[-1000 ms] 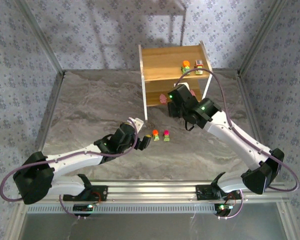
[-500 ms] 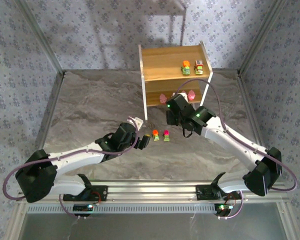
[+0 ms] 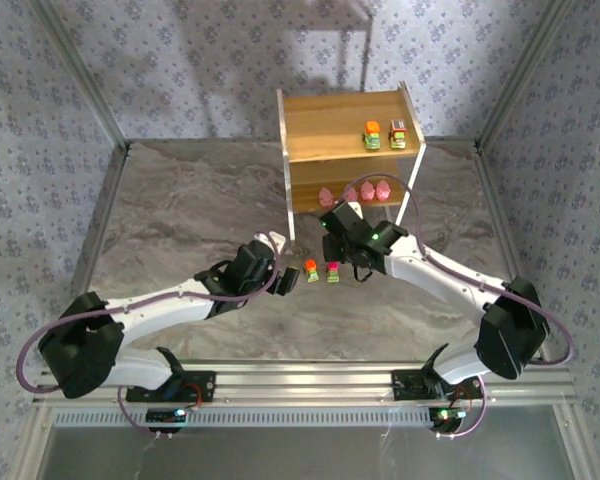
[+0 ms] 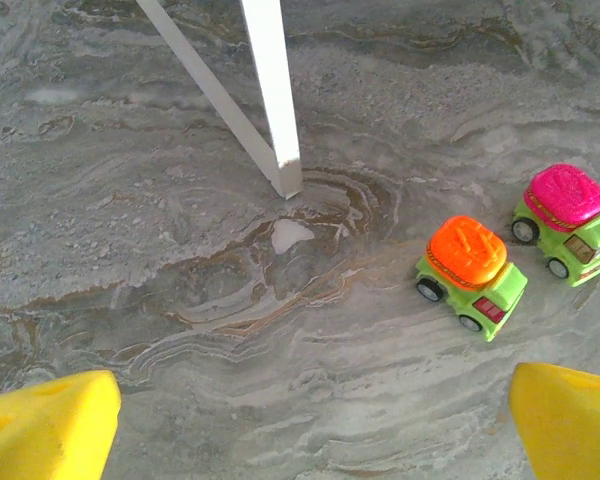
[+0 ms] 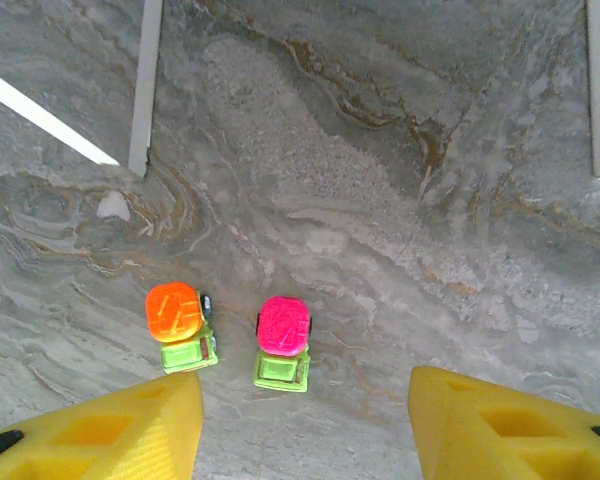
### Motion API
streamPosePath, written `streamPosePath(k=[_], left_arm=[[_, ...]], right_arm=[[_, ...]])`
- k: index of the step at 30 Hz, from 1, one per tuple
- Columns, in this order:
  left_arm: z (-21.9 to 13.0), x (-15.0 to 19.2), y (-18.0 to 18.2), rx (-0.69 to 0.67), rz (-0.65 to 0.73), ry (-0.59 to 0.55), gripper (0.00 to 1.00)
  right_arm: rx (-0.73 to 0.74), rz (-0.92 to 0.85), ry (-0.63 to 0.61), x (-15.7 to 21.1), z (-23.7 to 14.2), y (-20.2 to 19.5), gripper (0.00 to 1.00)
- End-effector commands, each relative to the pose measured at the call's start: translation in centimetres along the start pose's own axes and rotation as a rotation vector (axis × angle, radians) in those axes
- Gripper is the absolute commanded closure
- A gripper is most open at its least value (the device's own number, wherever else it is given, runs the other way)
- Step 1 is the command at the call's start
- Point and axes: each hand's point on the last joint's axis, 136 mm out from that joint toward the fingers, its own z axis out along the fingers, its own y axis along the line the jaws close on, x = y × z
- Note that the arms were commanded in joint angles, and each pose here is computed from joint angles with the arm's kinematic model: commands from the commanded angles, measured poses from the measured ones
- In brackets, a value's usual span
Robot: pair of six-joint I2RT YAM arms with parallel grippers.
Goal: Place and organize the plastic toys onto the shelf
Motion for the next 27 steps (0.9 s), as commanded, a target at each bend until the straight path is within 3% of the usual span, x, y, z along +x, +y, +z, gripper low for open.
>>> streamPosePath(k=[1,27], left_arm=[[0.0,-1.0,-0.1,0.006,-0.028,-0.006,0.0],[0.9,-0.3,0.2,0.041,-0.081,0.043,0.0]], right_arm=[[-0.011,0.02,0.023,0.9,1.1,0.6,0.42],[-0.008,0.03,0.121,4.9,6.5,1.7,0.43]])
